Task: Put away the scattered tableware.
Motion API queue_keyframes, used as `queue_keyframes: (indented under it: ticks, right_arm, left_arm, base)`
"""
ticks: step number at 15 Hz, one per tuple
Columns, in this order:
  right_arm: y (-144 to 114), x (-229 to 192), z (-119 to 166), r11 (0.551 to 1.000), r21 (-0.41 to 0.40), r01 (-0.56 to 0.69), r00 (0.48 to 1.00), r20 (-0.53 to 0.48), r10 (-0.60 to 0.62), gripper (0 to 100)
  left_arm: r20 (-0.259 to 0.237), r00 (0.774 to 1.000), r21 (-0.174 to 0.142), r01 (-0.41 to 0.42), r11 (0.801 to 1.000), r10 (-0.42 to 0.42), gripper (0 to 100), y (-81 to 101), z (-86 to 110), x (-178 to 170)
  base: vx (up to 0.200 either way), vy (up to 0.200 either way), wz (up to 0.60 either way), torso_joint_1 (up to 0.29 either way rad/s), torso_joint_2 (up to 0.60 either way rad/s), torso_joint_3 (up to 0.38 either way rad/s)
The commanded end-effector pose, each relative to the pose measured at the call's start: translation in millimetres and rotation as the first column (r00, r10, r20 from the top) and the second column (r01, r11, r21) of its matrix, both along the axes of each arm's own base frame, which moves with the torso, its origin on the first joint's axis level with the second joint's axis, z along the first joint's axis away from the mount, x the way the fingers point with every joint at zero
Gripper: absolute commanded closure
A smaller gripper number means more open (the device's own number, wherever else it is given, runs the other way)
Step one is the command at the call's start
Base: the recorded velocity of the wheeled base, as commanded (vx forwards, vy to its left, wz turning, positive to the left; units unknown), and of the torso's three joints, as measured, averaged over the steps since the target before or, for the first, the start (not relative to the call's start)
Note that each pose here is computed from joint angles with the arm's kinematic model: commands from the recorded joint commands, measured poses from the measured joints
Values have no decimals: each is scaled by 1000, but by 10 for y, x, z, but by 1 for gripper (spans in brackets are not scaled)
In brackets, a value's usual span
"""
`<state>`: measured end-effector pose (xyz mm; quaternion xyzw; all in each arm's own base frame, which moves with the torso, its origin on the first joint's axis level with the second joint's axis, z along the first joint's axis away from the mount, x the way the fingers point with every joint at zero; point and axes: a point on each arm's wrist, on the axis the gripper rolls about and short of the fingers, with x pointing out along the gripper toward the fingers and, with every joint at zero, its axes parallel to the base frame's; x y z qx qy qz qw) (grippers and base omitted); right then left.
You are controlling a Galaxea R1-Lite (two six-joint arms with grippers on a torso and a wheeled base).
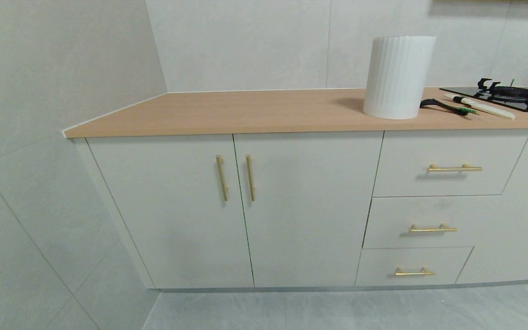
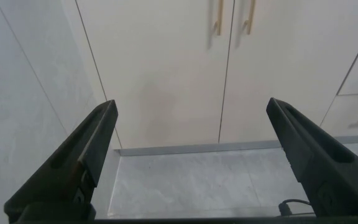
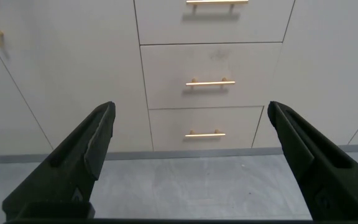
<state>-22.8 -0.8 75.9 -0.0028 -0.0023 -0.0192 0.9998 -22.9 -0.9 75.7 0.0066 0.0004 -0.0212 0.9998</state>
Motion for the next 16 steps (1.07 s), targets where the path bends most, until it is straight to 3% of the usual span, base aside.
queue_keyframes:
  ticks: [1,6,16]
  right_arm:
    - [0,2,-1,1000,0,-1,1000,-3,1,0]
    - [0,1,1,1000,0,-1,1000,-2,1,0]
    - [0,1,1,1000,0,-1,1000,-2,1,0]
  left_arm:
    - [-1,1000,-1,-1,1000,1,0,0,-1,0]
    - [-1,1000,-2,-2,1000,2,0,0,-1,0]
    - [-1,1000,-2,-2,1000,2,0,0,-1,0]
  base:
    - [0,0,0,0,0,0]
    - [0,0,0,0,0,0]
    - [0,-200,0,1,4,1]
